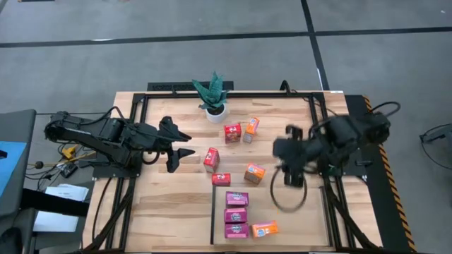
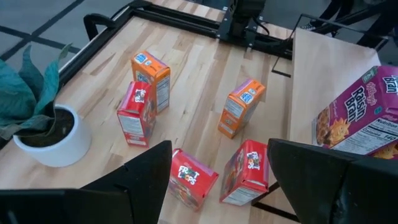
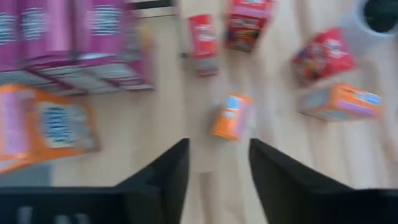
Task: Stack cereal on shelf
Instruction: Put the orange cereal box on the table
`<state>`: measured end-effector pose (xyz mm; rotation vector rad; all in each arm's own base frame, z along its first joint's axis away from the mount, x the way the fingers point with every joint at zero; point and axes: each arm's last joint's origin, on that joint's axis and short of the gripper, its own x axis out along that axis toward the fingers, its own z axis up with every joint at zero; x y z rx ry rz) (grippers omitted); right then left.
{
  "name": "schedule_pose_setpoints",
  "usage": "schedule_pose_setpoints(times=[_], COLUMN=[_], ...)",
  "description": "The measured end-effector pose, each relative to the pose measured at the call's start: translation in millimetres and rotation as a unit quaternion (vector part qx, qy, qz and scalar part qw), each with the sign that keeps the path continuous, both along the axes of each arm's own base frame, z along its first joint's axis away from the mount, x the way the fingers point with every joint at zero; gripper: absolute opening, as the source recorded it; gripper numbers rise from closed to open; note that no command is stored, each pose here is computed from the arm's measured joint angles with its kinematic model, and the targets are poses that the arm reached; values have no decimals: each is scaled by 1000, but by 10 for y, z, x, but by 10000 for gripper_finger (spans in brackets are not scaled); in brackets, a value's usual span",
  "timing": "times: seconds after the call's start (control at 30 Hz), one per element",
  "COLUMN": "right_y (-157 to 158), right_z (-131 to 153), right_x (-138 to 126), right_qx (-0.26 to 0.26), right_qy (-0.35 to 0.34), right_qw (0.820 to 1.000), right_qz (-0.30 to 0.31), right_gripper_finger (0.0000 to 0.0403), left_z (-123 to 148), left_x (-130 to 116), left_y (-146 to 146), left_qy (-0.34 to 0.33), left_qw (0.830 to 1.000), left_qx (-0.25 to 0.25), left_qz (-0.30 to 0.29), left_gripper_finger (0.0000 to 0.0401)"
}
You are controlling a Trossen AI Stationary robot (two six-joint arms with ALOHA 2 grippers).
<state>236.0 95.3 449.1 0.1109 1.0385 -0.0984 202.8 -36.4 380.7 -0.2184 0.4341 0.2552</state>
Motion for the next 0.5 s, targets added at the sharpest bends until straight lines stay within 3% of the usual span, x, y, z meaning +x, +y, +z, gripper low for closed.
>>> schedule_pose_setpoints(times=[0.17, 0.5], right_y=[-182, -127], right_z=[-321, -1182], right_x=[-80, 82], right_qx=[-12, 16], right_qy=[24, 7], right_qw=[999, 1000], right_qz=[-31, -2], right_gripper_finger=[264, 270], left_z=[-2, 4], left_x=[-1, -4], left_y=[0, 21], left_qy=[-1, -9], left_qw=[1000, 999], left_qx=[-10, -1], left_qz=[5, 41], left_gripper_finger=[255, 255])
